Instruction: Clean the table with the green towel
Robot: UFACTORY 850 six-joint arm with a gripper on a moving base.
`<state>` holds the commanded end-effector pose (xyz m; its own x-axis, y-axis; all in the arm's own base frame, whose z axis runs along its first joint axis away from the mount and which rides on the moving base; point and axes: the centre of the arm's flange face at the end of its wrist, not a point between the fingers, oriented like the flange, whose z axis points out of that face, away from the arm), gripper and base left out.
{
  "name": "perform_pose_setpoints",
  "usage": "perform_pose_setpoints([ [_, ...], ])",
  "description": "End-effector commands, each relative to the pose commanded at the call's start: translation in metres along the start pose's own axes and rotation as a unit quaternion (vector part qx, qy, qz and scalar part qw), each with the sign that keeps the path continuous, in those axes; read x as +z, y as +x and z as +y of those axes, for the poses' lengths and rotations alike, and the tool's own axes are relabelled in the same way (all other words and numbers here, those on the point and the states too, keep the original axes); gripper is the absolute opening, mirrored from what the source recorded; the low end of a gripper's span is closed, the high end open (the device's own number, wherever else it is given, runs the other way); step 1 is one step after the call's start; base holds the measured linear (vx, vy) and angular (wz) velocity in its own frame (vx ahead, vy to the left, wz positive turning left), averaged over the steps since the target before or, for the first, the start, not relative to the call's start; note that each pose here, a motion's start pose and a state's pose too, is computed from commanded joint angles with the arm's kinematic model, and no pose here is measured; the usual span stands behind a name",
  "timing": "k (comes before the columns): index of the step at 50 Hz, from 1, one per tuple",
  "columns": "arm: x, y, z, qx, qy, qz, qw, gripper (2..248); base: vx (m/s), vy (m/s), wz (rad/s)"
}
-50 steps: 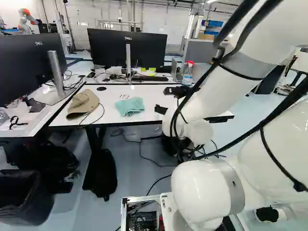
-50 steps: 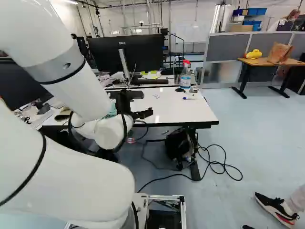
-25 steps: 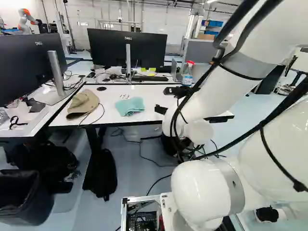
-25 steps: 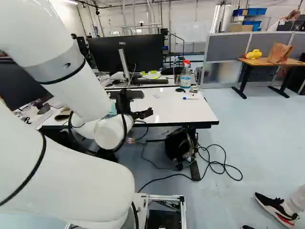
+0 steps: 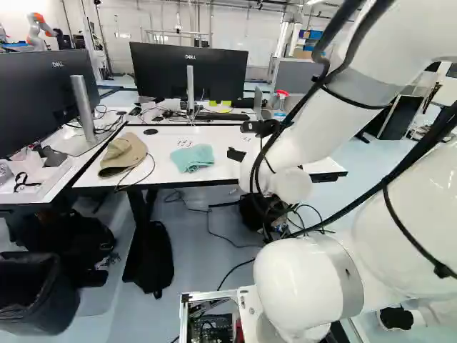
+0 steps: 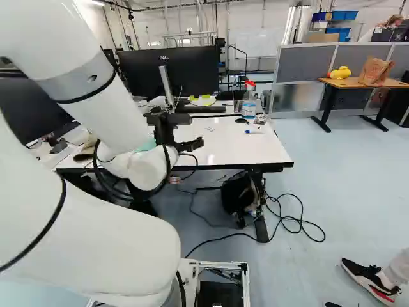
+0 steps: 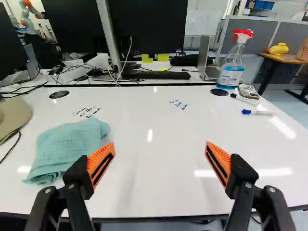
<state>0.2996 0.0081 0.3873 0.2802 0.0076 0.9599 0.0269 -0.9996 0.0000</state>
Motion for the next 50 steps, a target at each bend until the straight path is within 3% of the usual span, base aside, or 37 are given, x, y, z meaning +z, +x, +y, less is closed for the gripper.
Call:
perform_pose_setpoints([
  [26, 0.019, 0.034, -0.029, -0.011, 0.043, 0.031, 0.9985, 247, 0.0, 0.0, 0.0],
  [50, 0.035, 0.041, -0.061, -0.022, 0.084, 0.028, 0.9958, 247, 0.0, 0.0, 0.0],
])
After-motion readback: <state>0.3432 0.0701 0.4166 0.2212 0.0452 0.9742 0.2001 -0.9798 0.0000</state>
